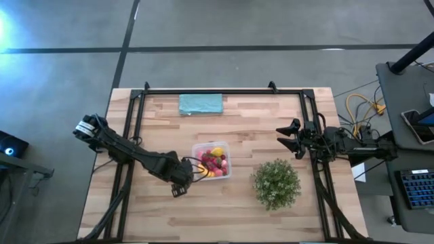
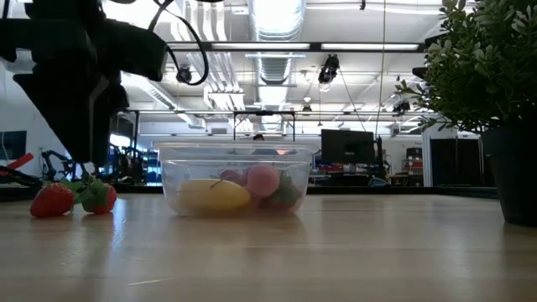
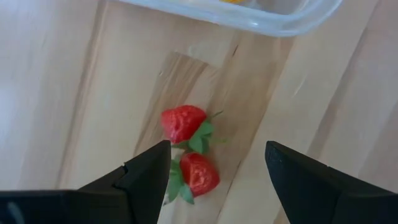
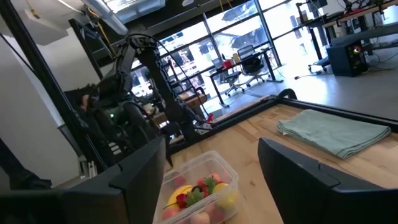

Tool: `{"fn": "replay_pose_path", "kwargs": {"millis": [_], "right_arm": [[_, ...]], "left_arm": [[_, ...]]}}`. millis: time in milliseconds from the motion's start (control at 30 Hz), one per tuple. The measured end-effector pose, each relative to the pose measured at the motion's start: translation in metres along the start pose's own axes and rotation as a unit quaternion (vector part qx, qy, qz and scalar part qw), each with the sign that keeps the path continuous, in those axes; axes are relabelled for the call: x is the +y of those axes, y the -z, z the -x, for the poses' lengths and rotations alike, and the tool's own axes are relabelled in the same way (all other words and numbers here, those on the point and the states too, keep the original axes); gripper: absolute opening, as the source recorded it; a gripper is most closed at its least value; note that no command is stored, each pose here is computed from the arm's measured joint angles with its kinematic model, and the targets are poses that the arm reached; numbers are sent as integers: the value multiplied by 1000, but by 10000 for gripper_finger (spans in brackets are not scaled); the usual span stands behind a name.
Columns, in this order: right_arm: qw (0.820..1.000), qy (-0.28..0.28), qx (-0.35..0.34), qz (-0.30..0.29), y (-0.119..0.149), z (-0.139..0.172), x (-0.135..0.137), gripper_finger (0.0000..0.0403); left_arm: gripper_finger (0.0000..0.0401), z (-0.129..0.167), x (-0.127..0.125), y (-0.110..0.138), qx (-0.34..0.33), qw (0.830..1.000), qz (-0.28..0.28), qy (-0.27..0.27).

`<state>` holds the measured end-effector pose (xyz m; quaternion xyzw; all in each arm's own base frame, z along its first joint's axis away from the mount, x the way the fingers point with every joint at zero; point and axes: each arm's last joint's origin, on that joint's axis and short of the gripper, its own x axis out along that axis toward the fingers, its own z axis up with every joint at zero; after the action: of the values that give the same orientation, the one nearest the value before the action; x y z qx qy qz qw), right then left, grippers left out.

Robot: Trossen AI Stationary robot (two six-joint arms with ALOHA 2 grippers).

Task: Pick and placing Produce into tupperware
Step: Put the red strawberry into the transparent bin

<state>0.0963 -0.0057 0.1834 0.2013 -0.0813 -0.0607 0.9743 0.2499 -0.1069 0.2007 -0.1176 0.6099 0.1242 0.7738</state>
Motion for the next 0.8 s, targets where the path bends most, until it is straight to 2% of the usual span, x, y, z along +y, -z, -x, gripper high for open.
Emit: {"fn": "replay_pose_path", "kwargs": {"millis": [333,800], "right_arm": [[1000,0,0,0,0,0,0,248],[1000,0,0,0,0,0,0,251]], "left_arm": [[247,-19,3,-2,-43,998,17,30],[247,-32,15,6,-28,999,22,0]]}}
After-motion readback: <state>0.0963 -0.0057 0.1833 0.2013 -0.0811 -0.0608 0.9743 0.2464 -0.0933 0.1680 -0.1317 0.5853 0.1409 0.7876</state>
